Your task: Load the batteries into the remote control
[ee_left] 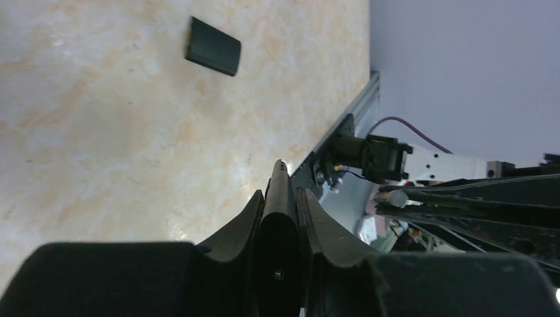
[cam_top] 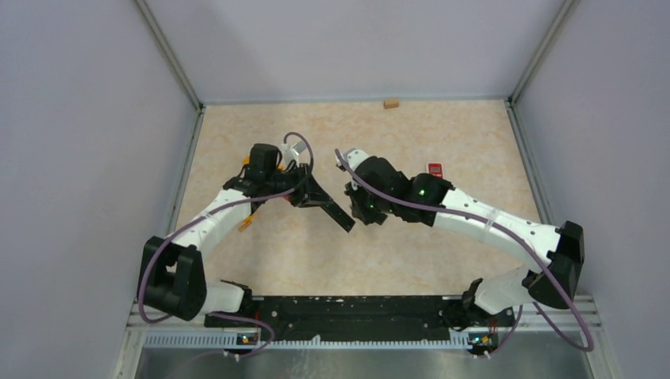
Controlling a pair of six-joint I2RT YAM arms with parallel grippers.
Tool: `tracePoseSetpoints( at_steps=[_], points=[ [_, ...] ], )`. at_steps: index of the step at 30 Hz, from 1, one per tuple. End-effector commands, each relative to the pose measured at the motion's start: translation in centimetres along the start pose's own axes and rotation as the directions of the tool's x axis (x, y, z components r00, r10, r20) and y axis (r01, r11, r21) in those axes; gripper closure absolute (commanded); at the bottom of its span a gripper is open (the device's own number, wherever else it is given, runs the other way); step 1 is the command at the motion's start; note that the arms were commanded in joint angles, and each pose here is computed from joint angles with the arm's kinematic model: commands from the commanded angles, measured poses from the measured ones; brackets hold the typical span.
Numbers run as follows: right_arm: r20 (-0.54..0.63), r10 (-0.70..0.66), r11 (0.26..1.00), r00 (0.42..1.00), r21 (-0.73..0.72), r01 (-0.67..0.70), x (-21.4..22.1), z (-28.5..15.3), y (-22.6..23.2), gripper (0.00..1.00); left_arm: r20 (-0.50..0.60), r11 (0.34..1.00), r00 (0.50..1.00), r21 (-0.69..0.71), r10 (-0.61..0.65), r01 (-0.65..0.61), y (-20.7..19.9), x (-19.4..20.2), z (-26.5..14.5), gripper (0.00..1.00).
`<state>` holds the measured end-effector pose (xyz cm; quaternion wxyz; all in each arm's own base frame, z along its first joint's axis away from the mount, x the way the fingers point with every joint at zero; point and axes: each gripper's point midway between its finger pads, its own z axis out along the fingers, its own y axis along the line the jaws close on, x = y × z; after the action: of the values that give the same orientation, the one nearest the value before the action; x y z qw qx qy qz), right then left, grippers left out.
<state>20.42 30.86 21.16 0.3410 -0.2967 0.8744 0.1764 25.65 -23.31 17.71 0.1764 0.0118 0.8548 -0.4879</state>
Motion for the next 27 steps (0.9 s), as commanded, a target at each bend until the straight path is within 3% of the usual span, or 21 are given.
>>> tracePoseSetpoints(
  at_steps=[1, 8, 27],
  points=[
    [-0.071, -0.152, 0.985, 0.986, -0.093, 0.145, 2.2, -1.1, 0.4, 1.00, -0.103, 0.975, 0.994, 0.220, 0.046, -0.022, -3.4, 1.0, 0.2, 1.00],
    [-0.119, -0.211, 0.973, 0.970, -0.119, 0.197, 2.6, 0.0, 0.6, 1.00, -0.192, 0.975, 0.981, 0.217, -0.012, 0.054, -2.2, 2.4, 0.8, 1.00],
    [-0.155, -0.189, 0.977, 0.970, -0.131, 0.169, 2.5, 2.6, 1.6, 0.93, -0.236, 0.970, 0.971, 0.225, -0.037, 0.092, -2.1, 3.0, 0.7, 1.00]
  ],
)
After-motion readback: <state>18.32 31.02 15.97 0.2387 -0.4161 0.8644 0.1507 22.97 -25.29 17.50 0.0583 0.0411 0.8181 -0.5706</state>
